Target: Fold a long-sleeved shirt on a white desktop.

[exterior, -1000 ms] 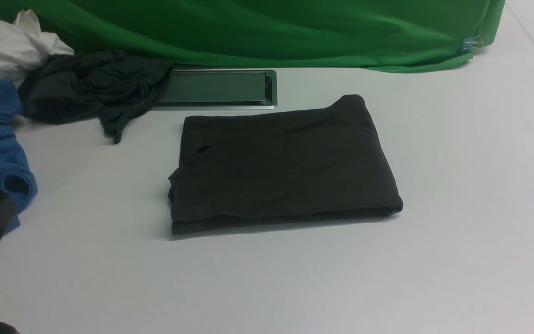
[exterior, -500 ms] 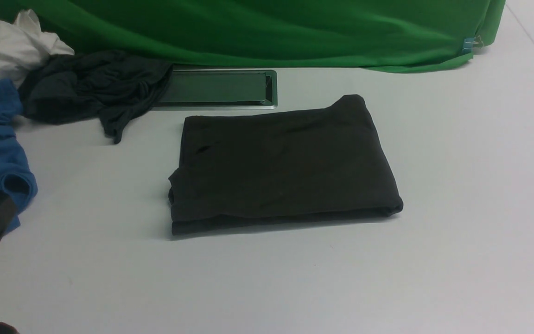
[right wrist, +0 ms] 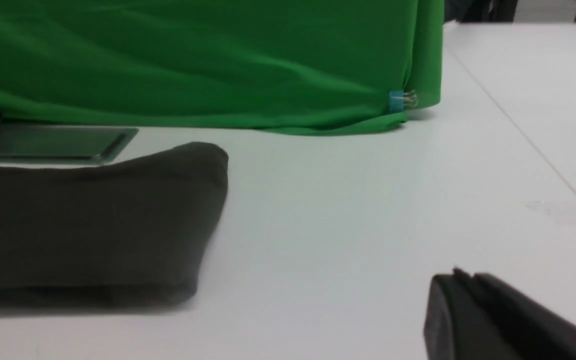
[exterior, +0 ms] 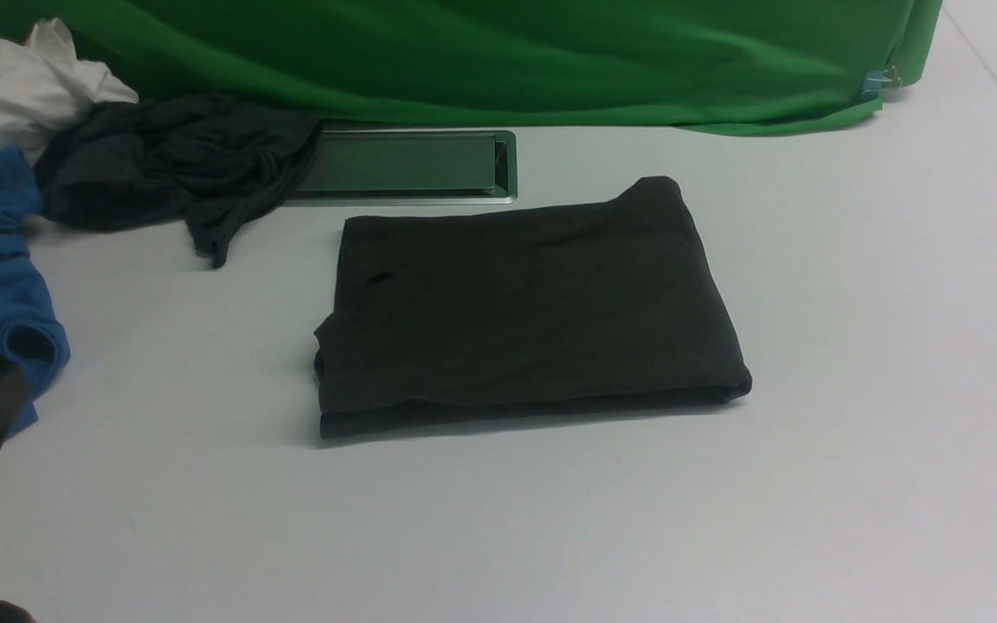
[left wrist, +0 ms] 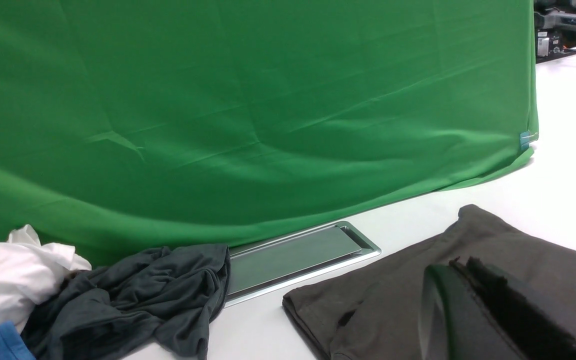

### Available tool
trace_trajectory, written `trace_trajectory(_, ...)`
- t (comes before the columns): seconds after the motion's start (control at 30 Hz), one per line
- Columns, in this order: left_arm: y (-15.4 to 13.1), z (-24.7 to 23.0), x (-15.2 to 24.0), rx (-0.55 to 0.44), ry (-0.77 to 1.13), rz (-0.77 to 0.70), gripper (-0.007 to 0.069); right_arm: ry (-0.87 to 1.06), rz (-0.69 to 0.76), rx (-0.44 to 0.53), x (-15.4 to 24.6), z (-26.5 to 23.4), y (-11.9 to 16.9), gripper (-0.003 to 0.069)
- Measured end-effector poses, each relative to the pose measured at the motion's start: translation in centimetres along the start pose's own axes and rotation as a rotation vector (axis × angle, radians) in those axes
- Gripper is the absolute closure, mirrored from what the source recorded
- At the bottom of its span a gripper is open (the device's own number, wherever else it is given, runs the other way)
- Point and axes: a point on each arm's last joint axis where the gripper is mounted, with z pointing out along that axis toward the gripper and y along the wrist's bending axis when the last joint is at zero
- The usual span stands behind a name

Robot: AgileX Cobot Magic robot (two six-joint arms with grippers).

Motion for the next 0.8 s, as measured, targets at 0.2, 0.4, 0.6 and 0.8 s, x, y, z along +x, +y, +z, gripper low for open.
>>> trace_trajectory(0.2,0.00,0.01,0.02,0.000,0.000,0.000,0.0607,0.036,-0.003,-0.001,1.11,-0.07,0.01,0.0643)
trace_trajectory(0.4,-0.01,0.01,0.07,0.001,0.003,0.000,0.0607,0.049,-0.003,-0.003,1.26,-0.08,0.02,0.0638)
trace_trajectory(0.6,-0.01,0.01,0.07,0.001,0.003,0.000,0.0607,0.048,-0.003,-0.002,1.25,-0.08,0.02,0.0624)
trace_trajectory(0.8,-0.01,0.01,0.07,0.001,0.003,0.000,0.0607,0.047,-0.003,-0.002,1.24,-0.08,0.02,0.0603)
